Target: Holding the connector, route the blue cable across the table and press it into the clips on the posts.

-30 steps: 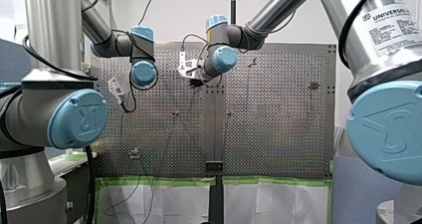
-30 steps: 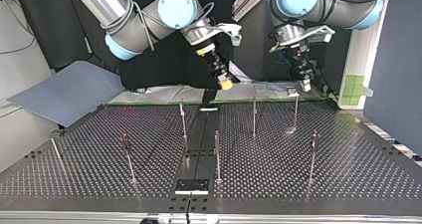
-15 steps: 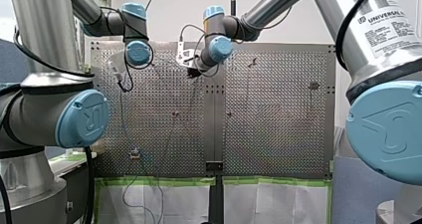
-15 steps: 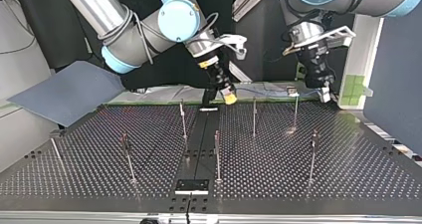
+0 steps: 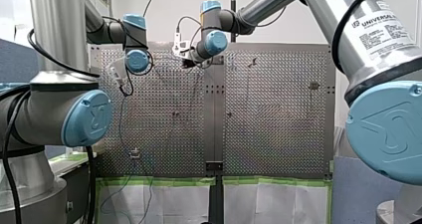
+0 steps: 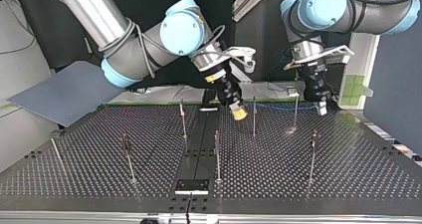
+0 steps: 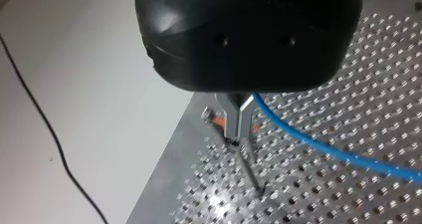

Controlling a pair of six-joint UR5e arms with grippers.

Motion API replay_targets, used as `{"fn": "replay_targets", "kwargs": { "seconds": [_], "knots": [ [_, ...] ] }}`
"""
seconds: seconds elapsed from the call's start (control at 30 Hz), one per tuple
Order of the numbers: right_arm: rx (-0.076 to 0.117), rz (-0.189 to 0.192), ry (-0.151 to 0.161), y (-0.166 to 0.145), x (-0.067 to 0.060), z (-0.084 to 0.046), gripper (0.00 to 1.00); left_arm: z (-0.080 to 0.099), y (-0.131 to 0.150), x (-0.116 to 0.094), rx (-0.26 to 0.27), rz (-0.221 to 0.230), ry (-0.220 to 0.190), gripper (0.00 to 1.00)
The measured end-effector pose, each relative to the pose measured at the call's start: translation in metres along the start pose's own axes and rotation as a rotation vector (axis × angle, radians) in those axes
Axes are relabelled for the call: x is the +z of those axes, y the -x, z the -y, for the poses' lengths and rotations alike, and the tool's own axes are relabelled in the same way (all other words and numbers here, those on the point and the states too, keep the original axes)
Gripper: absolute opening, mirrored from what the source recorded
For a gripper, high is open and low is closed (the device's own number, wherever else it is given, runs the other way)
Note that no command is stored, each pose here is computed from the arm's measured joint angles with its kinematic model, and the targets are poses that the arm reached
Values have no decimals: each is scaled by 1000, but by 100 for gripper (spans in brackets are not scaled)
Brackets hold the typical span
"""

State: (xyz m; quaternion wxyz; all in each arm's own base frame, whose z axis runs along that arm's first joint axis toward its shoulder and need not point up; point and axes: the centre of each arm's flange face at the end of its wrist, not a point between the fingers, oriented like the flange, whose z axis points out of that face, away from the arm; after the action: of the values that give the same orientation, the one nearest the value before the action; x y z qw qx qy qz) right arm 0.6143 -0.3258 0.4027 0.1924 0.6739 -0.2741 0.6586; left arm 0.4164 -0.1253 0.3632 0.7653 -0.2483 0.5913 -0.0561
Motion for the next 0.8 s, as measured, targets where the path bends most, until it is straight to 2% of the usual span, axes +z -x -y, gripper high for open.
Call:
{"fn": "replay_targets", "kwargs": {
  "seconds": [0.13, 0.4, 0.63, 0.8],
  "knots": [
    [0, -19, 0, -10, 7, -2, 0, -8, 5, 13, -4, 16, -7, 0],
    [-1, -50, -16, -18, 27, 8, 0, -25, 18, 39, 7, 37, -17, 0],
    [0, -97, -24, -37, 38, 13, 0, -31, 11, 59, 15, 12, -48, 0],
    [1, -98, -23, -34, 44, 13, 0, -32, 4, 67, 13, -10, -74, 0]
  ]
}}
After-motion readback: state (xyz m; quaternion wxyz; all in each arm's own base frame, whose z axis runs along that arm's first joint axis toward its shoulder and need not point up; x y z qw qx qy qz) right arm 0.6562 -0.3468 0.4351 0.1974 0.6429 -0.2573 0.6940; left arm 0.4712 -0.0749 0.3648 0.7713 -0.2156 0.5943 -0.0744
